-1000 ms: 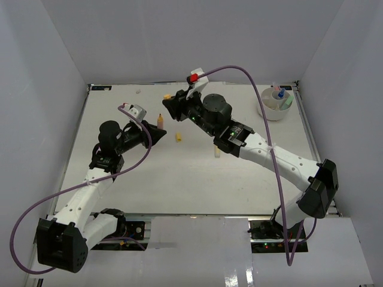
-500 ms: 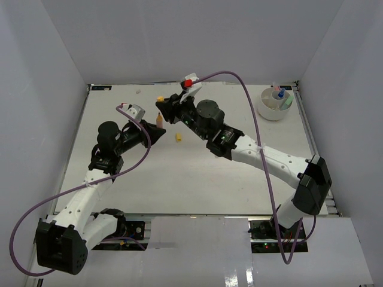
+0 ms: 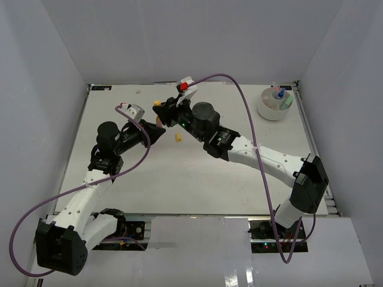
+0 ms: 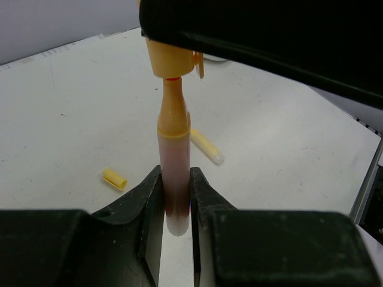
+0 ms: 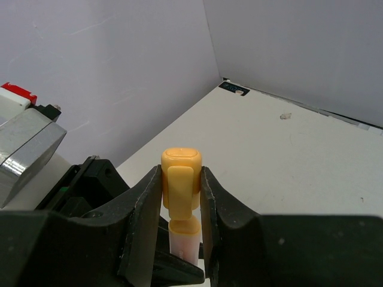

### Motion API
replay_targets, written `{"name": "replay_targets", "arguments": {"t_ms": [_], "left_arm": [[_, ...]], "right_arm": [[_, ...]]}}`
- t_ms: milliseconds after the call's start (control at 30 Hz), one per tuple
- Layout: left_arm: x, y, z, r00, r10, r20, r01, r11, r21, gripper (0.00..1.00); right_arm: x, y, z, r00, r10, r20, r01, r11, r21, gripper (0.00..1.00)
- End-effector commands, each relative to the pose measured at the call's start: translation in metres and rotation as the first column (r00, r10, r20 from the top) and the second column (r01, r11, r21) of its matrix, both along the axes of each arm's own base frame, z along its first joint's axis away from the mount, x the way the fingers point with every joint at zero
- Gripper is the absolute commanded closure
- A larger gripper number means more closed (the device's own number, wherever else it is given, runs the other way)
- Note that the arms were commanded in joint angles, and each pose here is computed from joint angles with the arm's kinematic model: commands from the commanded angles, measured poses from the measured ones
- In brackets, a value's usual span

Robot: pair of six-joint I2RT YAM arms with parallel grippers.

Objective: Sort the stationery into containers
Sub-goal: Close the pen cap on the pen.

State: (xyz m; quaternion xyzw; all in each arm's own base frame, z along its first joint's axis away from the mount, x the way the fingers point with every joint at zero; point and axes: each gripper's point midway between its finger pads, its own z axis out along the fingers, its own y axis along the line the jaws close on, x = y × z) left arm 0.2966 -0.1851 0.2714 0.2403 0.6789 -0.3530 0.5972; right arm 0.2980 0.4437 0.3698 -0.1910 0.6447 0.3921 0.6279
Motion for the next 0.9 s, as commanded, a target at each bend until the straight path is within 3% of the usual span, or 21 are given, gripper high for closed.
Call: {"name": "replay_targets", "arguments": {"t_ms": [0, 400, 667, 867], "left_arm": [[-0.004, 0.001, 0.008, 0.999, 0.006, 0.032, -0.005, 1.000, -0.012, 0.72], [-0.004, 0.002, 0.009, 0.999, 0.017, 0.033, -0.016, 1.000, -0.017, 0.72], [-0.004, -0.001, 0.013, 1.000, 0.011, 0.028, -0.009, 0.997, -0.079, 0.72], [-0.005, 0.000, 0.023, 0.996, 0.024, 0.082, -0.016, 0.995, -0.098, 0.72]], "right_arm": [[-0.005, 0.000, 0.011, 1.000, 0.010, 0.008, -0.010, 0.999, 0.045, 0.92], [-0.010, 0.002, -0.006, 1.000, 0.021, -0.017, -0.021, 1.000, 0.018, 0.92], [-0.020, 0.003, -0.022, 0.999, 0.027, -0.041, -0.026, 0.999, 0.033, 0.92], [-0.025, 0.010, -0.044, 0.996, 0.024, -0.081, -0.024, 1.000, 0.010, 0.92]]}}
